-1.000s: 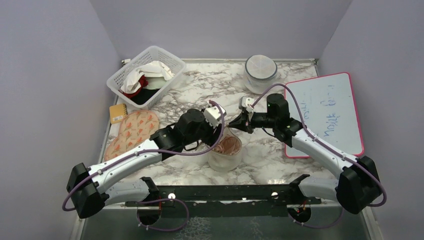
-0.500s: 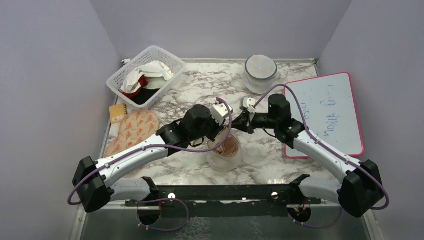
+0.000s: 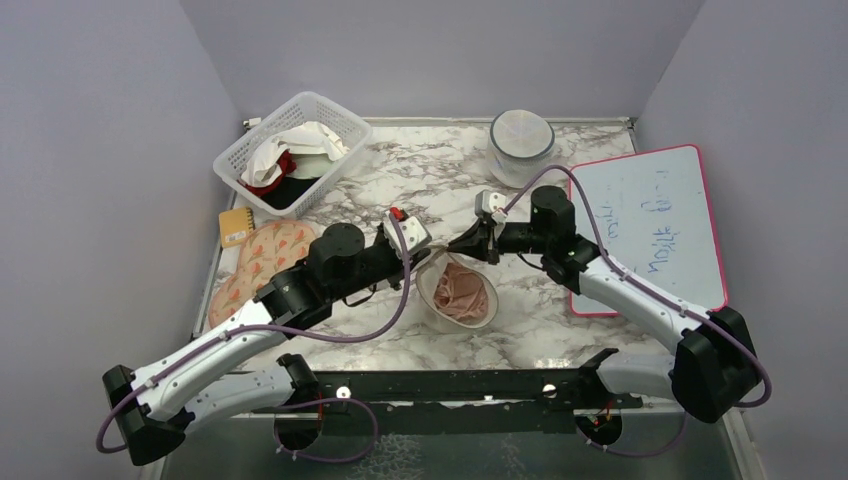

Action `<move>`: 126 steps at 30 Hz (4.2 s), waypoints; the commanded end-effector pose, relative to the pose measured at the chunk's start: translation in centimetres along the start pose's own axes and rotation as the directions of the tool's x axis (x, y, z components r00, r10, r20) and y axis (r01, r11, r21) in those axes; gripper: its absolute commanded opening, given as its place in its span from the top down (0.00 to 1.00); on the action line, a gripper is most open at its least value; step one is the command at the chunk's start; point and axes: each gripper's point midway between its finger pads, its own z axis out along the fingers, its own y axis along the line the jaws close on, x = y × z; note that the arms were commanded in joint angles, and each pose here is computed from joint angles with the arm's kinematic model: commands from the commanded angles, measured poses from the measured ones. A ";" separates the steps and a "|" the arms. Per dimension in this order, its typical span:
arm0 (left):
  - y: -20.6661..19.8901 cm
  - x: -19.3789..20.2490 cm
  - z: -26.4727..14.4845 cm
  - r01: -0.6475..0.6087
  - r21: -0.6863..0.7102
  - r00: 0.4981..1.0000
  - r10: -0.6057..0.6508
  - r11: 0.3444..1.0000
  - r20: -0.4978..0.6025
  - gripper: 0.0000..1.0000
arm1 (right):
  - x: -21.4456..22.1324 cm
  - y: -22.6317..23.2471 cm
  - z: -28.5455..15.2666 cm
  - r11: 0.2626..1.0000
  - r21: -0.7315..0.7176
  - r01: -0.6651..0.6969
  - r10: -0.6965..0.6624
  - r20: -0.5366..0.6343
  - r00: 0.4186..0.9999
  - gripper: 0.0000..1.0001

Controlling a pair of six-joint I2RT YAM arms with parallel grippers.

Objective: Unzip the laundry bag and remove the bra

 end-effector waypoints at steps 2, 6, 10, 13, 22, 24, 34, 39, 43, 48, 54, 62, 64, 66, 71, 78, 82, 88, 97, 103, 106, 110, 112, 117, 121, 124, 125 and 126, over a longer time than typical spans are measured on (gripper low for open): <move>-1.2 -3.9 -2.3 -0.112 0.075 0.983 0.099 0.991 0.157 1.00 | 1.1 -0.8 0.9 1.000 -0.018 -0.010 0.010 -0.024 1.000 0.99; -1.6 -4.4 -2.7 -0.140 0.093 0.976 0.122 0.986 0.180 1.00 | 1.7 -0.5 1.5 0.997 -0.074 -0.003 0.001 -0.030 1.000 0.99; -2.0 -4.6 -2.9 -0.155 0.114 0.972 0.131 0.981 0.192 1.00 | 2.4 -0.2 1.9 0.992 -0.123 0.004 -0.009 -0.045 0.999 0.99; -2.2 -4.7 -3.2 -0.168 0.124 0.969 0.140 0.978 0.205 1.00 | 2.4 0.0 1.9 0.990 -0.141 0.017 -0.024 -0.044 0.999 0.99; -3.2 -5.1 -4.2 -0.188 0.170 0.958 0.143 0.967 0.247 1.00 | 1.2 -0.1 1.8 0.986 -0.158 0.056 -0.062 -0.028 0.998 0.99; -3.6 -5.2 -4.4 -0.196 0.184 0.955 0.145 0.963 0.259 1.00 | 0.9 0.3 2.0 0.979 -0.194 0.063 -0.067 -0.012 0.998 0.99; -4.4 -5.9 -4.9 -0.204 0.221 0.941 0.128 0.954 0.313 1.00 | 0.7 0.7 2.5 0.967 -0.252 0.028 -0.029 -0.002 1.000 0.99; -2.3 -5.7 -4.2 -0.083 0.113 0.962 0.050 0.990 0.270 1.00 | 1.7 -0.2 2.0 0.987 -0.142 -0.076 0.065 -0.077 0.995 0.85; 0.8 -5.4 -3.8 0.096 -0.052 0.971 -0.082 0.994 0.225 1.00 | 2.1 -1.0 0.8 0.989 0.014 -0.150 0.150 -0.107 0.983 0.57; 2.6 -4.9 -3.4 0.211 -0.155 0.965 -0.179 0.965 0.193 1.00 | 0.9 -2.3 -1.9 0.935 0.250 -0.252 0.278 -0.072 0.958 0.00; 3.4 -4.4 -2.5 0.261 -0.210 0.961 -0.234 0.942 0.149 1.00 | 2.5 -5.0 -7.1 0.615 0.659 -0.433 0.604 -0.041 0.796 0.00; 4.0 -4.0 -1.3 0.269 -0.245 0.962 -0.245 0.932 0.125 1.00 | 2.8 2.6 -5.2 0.693 0.371 -0.618 0.702 -0.154 0.696 0.01; 4.1 -3.9 -1.0 0.268 -0.254 0.962 -0.245 0.930 0.117 1.00 | 4.8 3.0 -5.3 0.647 0.412 -0.641 0.746 -0.168 0.645 0.09; 4.2 -3.9 -0.8 0.270 -0.255 0.962 -0.249 0.928 0.112 1.00 | 7.3 3.3 -5.9 0.599 0.483 -0.639 0.785 -0.200 0.586 0.12; 4.5 -2.7 -0.2 0.261 -0.291 0.965 -0.256 0.920 0.053 1.00 | 8.6 3.8 -6.9 0.557 0.539 -0.632 0.811 -0.191 0.552 0.19; 6.0 -1.9 0.0 0.285 -0.354 0.955 -0.296 0.891 0.026 1.00 | 10.0 5.2 -6.2 0.486 0.514 -0.707 0.862 -0.152 0.483 0.40; 7.2 -0.5 0.3 0.292 -0.379 0.948 -0.319 0.878 -0.011 1.00 | 10.3 5.9 -6.4 0.472 0.508 -0.720 0.870 -0.138 0.473 0.45; 10.3 4.2 1.0 0.284 -0.451 0.927 -0.362 0.846 -0.096 0.98 | 11.7 6.4 -6.8 0.429 0.536 -0.728 0.891 -0.118 0.438 0.67; 12.5 7.1 0.8 0.184 -0.517 0.878 -0.376 0.836 -0.296 0.58 | 11.4 6.5 -6.4 0.429 0.511 -0.745 0.890 -0.100 0.444 0.67; 8.2 2.2 0.7 0.354 -0.287 0.904 -0.404 0.890 -0.141 0.43 | 11.2 6.4 -6.2 0.441 0.495 -0.749 0.886 -0.104 0.453 0.68; 4.9 0.9 1.5 0.365 -0.077 0.924 -0.371 0.928 -0.088 0.42 | 11.3 6.3 -6.0 0.445 0.491 -0.749 0.884 -0.103 0.457 0.68; 0.2 0.9 2.3 0.257 0.124 0.966 -0.252 0.958 -0.054 0.46 | 11.0 6.2 -5.8 0.450 0.481 -0.752 0.881 -0.105 0.461 0.69; -2.2 1.0 2.6 0.155 0.199 0.988 -0.151 0.968 -0.036 0.46 | 10.9 6.2 -5.9 0.451 0.483 -0.751 0.881 -0.103 0.462 0.69; -5.9 2.1 3.9 -0.004 0.316 0.999 0.016 0.949 -0.036 0.50 | 10.9 6.3 -6.0 0.453 0.481 -0.751 0.879 -0.103 0.465 0.69; -7.1 4.4 5.6 -0.029 0.352 0.992 0.069 0.935 -0.102 0.51 | 10.6 6.4 -6.0 0.452 0.477 -0.753 0.880 -0.104 0.463 0.69; -7.7 6.0 6.7 -0.015 0.367 0.986 0.075 0.930 -0.151 0.53 | 10.3 6.4 -6.2 0.459 0.479 -0.749 0.876 -0.103 0.471 0.64; -7.8 6.5 7.0 -0.007 0.366 0.983 0.073 0.931 -0.168 0.54 | 10.3 6.3 -6.3 0.459 0.484 -0.745 0.875 -0.101 0.474 0.63; -7.8 6.9 7.3 0.000 0.363 0.981 0.071 0.932 -0.182 0.55 | 10.3 6.3 -6.5 0.459 0.489 -0.741 0.874 -0.100 0.475 0.61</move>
